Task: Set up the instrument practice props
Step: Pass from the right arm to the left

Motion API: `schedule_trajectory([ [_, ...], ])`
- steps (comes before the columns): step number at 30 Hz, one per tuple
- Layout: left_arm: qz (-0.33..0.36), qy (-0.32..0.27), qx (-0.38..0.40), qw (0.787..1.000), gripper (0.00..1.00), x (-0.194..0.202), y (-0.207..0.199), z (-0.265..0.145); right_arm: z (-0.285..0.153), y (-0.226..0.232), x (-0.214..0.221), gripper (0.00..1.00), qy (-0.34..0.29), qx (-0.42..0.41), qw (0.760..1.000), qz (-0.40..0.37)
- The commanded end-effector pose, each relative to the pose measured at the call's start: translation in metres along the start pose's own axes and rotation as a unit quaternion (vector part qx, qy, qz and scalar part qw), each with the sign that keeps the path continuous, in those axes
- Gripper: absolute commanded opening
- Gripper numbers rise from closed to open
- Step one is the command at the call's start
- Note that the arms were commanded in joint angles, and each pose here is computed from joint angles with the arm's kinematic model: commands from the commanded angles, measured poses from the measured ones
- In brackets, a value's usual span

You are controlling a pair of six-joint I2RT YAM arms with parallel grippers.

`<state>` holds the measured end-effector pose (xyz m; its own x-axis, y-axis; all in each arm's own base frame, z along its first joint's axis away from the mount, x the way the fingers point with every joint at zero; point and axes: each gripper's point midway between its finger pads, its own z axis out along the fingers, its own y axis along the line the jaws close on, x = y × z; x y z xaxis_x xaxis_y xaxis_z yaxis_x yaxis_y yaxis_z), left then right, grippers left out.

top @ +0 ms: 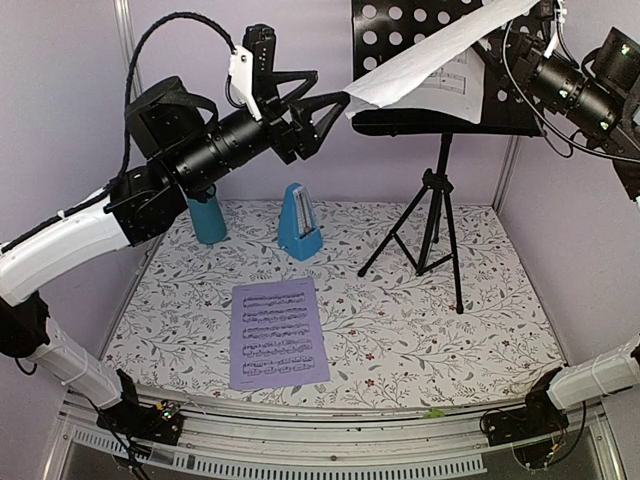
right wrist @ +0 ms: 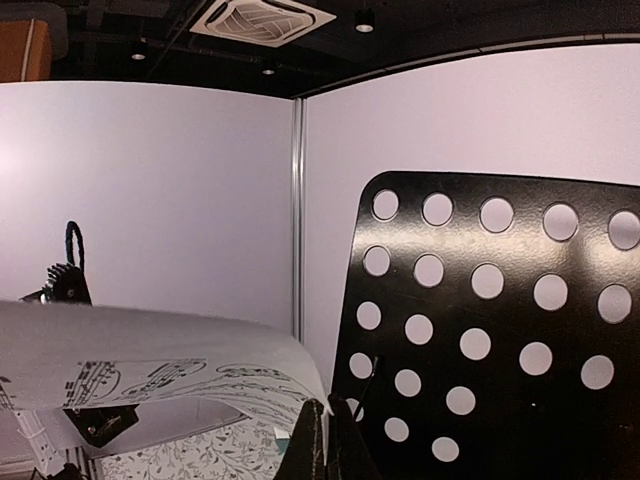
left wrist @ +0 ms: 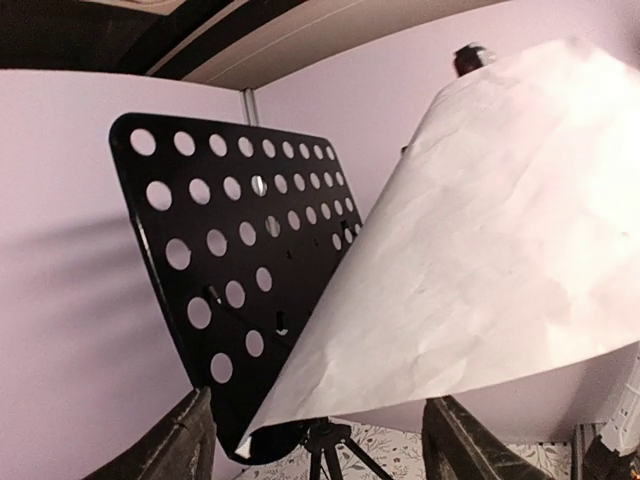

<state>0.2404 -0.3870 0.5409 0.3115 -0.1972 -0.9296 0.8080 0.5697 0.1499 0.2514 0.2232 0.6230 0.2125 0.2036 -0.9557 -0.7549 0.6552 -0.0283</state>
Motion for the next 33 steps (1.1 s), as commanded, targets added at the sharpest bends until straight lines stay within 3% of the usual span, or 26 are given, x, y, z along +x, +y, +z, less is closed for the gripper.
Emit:
schedule_trajectory([
  [1,0.038,-0.002,0.092,0.995,0.72,-0.011,-0.031,-0.005,0.015,0.006,0.028,0.0,0.051,-0.028,0.995,0.075],
  [9,0.039,0.023,0.102,0.994,0.67,-0.002,-0.036,-0.012,0.027,0.022,0.077,0.0,0.125,-0.083,0.979,0.135],
  [11,0.038,0.027,0.1,0.994,0.59,0.0,-0.035,-0.012,0.024,0.023,0.08,0.0,0.125,-0.084,0.979,0.134],
  [15,0.025,0.036,0.095,0.995,0.31,0.003,-0.03,-0.014,0.022,0.021,0.087,0.0,0.124,-0.076,0.98,0.136],
  [18,0.012,0.037,0.091,0.995,0.31,0.002,-0.023,-0.02,0.024,0.02,0.095,0.0,0.131,-0.075,0.979,0.138],
  [21,0.006,0.037,0.088,0.995,0.4,0.001,-0.011,-0.028,0.026,0.022,0.1,0.0,0.134,-0.083,0.977,0.145],
  [28,-0.01,0.036,0.105,0.994,0.19,-0.002,0.012,-0.04,0.019,0.03,0.096,0.0,0.129,-0.15,0.964,0.178],
  [33,-0.025,0.034,0.126,0.991,0.2,0.0,0.018,-0.045,0.014,0.032,0.097,0.0,0.131,-0.187,0.953,0.199],
])
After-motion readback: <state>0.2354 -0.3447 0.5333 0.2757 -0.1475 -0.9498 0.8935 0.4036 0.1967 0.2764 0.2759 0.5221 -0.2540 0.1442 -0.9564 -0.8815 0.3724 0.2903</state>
